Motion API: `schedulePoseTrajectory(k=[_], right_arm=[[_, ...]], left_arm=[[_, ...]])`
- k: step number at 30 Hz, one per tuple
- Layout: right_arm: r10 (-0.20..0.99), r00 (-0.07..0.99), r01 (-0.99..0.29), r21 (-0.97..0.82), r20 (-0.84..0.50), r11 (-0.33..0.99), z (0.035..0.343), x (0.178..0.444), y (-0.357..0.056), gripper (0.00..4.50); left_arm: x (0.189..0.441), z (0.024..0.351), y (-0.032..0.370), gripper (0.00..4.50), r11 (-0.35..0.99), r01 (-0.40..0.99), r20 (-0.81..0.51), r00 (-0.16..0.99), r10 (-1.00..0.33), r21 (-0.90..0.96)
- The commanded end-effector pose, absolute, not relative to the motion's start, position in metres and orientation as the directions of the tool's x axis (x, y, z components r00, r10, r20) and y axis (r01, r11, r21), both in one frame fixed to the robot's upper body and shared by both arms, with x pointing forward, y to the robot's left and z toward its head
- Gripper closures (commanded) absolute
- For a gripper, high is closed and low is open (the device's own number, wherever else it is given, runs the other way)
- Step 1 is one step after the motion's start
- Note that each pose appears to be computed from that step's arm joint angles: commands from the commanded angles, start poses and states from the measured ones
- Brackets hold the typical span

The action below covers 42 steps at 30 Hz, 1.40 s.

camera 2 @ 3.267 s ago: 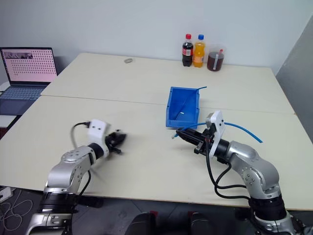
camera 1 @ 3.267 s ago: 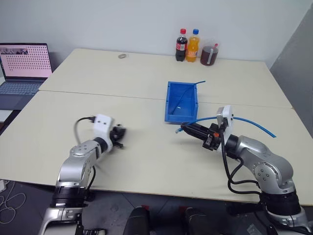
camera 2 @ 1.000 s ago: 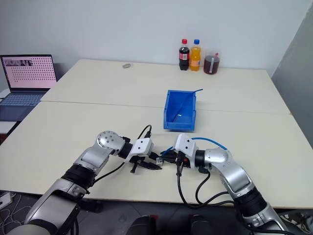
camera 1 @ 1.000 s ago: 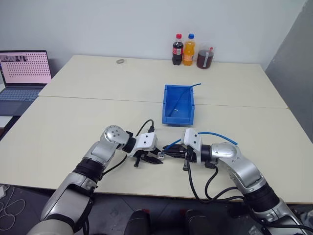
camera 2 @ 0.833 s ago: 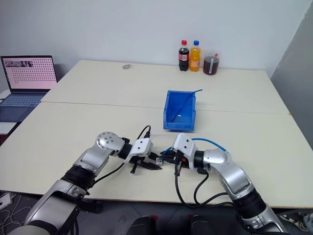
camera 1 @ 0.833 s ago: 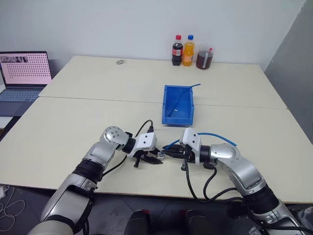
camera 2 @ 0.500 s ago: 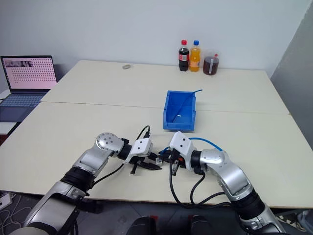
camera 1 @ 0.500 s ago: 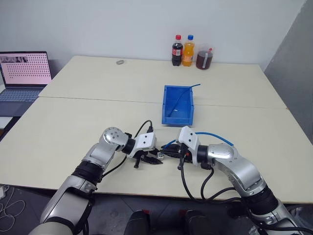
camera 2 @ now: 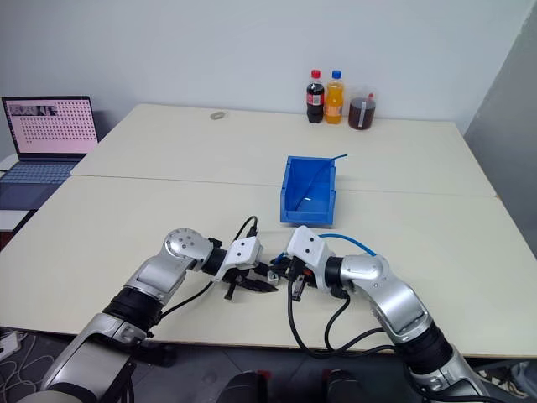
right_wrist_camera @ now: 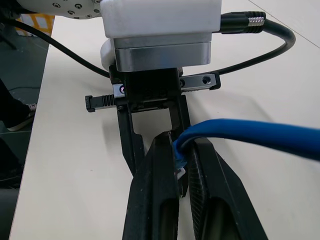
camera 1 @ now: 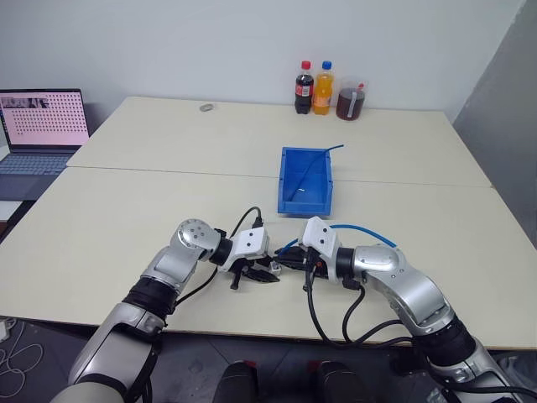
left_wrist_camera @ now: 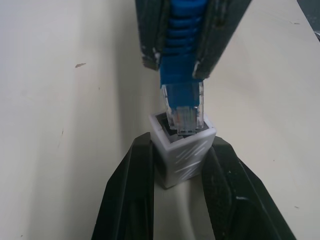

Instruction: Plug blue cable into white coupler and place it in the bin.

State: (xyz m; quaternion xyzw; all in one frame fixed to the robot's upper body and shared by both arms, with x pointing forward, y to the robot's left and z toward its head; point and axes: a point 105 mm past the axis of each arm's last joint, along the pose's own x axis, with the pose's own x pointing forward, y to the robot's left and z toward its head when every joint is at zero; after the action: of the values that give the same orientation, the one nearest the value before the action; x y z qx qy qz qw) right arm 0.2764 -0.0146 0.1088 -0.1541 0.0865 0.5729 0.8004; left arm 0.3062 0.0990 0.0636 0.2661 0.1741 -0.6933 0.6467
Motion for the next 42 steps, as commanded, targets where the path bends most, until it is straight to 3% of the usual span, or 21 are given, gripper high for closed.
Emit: schedulePoseTrajectory(k=[1, 8, 15, 29, 42], right_arm=[[0.879, 0.284, -0.957, -0.053, -0.384, 0.286, 0.084, 0.266, -0.017, 4.49], [0.92, 0.346, -0.937, -0.106, -0.182, 0.332, 0.13, 0.275, -0.013, 4.49], [0.925, 0.356, -0.931, -0.142, -0.135, 0.337, 0.15, 0.269, -0.021, 4.49], [0.85, 0.463, -0.886, -0.157, -0.25, 0.436, 0.128, 0.275, -0.022, 4.5], [0.869, 0.408, -0.913, -0.141, -0.279, 0.383, 0.121, 0.263, -0.019, 4.5]], left_arm=[[0.291, 0.046, 0.093, 3.53, -0.142, 0.989, -0.618, -0.093, -0.781, 0.032], [0.288, 0.045, 0.097, 3.53, -0.147, 0.989, -0.627, -0.098, -0.773, 0.026], [0.289, 0.045, 0.098, 3.53, -0.151, 0.988, -0.63, -0.102, -0.77, 0.024], [0.295, 0.047, 0.094, 3.53, -0.149, 0.988, -0.618, -0.098, -0.78, 0.032], [0.294, 0.047, 0.095, 3.53, -0.152, 0.988, -0.621, -0.106, -0.776, 0.022]])
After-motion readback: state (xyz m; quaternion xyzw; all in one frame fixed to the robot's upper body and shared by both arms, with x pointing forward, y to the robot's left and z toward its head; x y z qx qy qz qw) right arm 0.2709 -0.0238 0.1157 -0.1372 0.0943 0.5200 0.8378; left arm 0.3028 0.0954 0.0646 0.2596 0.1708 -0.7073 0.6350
